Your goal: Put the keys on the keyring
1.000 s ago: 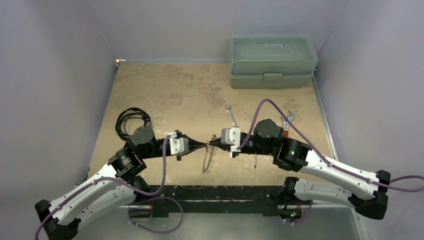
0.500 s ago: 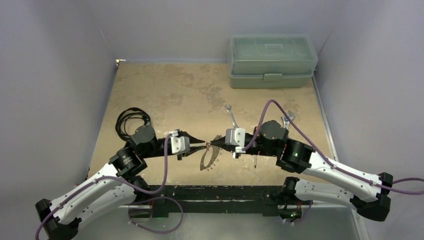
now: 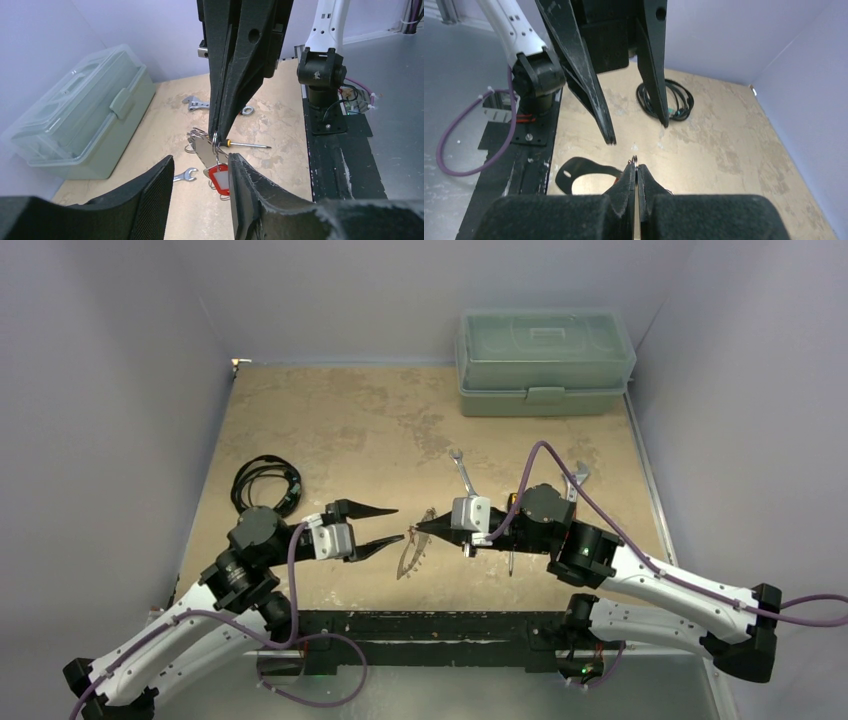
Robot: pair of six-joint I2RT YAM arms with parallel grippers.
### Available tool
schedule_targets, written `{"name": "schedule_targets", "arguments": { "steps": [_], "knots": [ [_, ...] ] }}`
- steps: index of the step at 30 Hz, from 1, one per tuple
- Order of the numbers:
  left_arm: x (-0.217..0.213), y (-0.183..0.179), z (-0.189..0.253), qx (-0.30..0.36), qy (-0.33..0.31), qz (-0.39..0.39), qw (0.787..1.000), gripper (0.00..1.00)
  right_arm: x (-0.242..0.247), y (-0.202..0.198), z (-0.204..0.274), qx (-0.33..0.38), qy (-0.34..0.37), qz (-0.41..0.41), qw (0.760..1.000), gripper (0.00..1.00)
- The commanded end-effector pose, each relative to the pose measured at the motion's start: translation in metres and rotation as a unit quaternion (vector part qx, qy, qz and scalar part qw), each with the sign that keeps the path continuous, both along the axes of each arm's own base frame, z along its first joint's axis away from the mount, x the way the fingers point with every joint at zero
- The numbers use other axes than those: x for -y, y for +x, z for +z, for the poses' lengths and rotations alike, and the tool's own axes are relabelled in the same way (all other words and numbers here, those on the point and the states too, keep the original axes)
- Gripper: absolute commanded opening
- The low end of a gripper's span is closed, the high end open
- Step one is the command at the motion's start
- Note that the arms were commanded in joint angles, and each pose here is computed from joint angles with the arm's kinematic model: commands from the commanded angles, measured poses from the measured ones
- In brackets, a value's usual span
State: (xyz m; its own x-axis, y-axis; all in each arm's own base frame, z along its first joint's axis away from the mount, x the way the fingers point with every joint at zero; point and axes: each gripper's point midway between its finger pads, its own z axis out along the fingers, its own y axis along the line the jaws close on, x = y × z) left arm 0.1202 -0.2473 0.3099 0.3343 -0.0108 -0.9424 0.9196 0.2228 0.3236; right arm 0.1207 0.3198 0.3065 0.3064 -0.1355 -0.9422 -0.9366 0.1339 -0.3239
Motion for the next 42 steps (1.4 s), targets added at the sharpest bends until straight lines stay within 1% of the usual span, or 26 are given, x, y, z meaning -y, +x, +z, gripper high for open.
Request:
{"name": "schedule_targets", "arguments": {
  "steps": [1,6,9,13,19,23,25,28,29,33,35,36,40,41,42],
  "knots": [
    [0.005,0.001,0.001,-0.007,-0.005,-0.010,1.000,0.41,-0.008,-0.009,0.035,0.008,0.076,0.026,0.997,0.00],
    [0.008,0.000,-0.003,-0.012,0.003,-0.017,1.000,0.40,-0.009,-0.015,0.044,0.005,0.099,0.041,0.994,0.00],
    [0.008,-0.001,-0.003,-0.013,0.004,-0.018,1.000,0.39,-0.011,-0.016,0.045,0.004,0.101,0.047,0.994,0.00],
    [0.008,-0.002,-0.003,-0.012,0.004,-0.021,1.000,0.33,-0.014,-0.018,0.046,0.002,0.104,0.054,0.993,0.00],
    [0.008,-0.003,-0.002,-0.011,0.004,-0.024,1.000,0.31,-0.017,-0.018,0.043,-0.001,0.101,0.060,0.993,0.00],
    [0.008,-0.003,-0.003,-0.012,0.004,-0.024,1.000,0.24,-0.019,-0.018,0.043,-0.001,0.102,0.063,0.993,0.00],
    [0.008,-0.002,-0.003,-0.012,0.005,-0.024,1.000,0.18,-0.019,-0.019,0.043,-0.001,0.102,0.064,0.993,0.00],
    [0.009,-0.002,-0.004,-0.012,0.007,-0.026,1.000,0.06,-0.019,-0.019,0.042,-0.001,0.102,0.065,0.993,0.00],
    [0.009,-0.003,-0.005,-0.012,0.008,-0.027,1.000,0.00,-0.019,-0.019,0.042,-0.001,0.101,0.066,0.993,0.00],
    [0.009,-0.002,-0.007,-0.006,0.011,-0.026,1.000,0.00,-0.019,-0.018,0.038,-0.004,0.091,0.061,0.994,0.00],
    [0.008,0.002,-0.009,-0.007,0.017,-0.015,1.000,0.00,-0.017,-0.007,0.028,-0.002,0.067,0.033,0.997,0.00],
    [0.008,0.005,-0.010,-0.007,0.021,-0.009,1.000,0.00,-0.016,0.001,0.022,-0.001,0.050,0.013,0.999,0.06],
    [0.006,0.013,-0.024,-0.018,0.051,0.011,0.998,0.00,-0.008,0.012,0.005,0.001,-0.015,-0.021,1.000,0.33],
    [0.007,0.014,-0.026,-0.019,0.055,0.013,0.998,0.00,-0.004,0.015,0.003,0.001,-0.025,-0.031,0.999,0.39],
    [0.007,0.016,-0.028,-0.022,0.060,0.014,0.998,0.00,-0.001,0.017,0.003,0.003,-0.033,-0.037,0.999,0.42]
  ]
}}
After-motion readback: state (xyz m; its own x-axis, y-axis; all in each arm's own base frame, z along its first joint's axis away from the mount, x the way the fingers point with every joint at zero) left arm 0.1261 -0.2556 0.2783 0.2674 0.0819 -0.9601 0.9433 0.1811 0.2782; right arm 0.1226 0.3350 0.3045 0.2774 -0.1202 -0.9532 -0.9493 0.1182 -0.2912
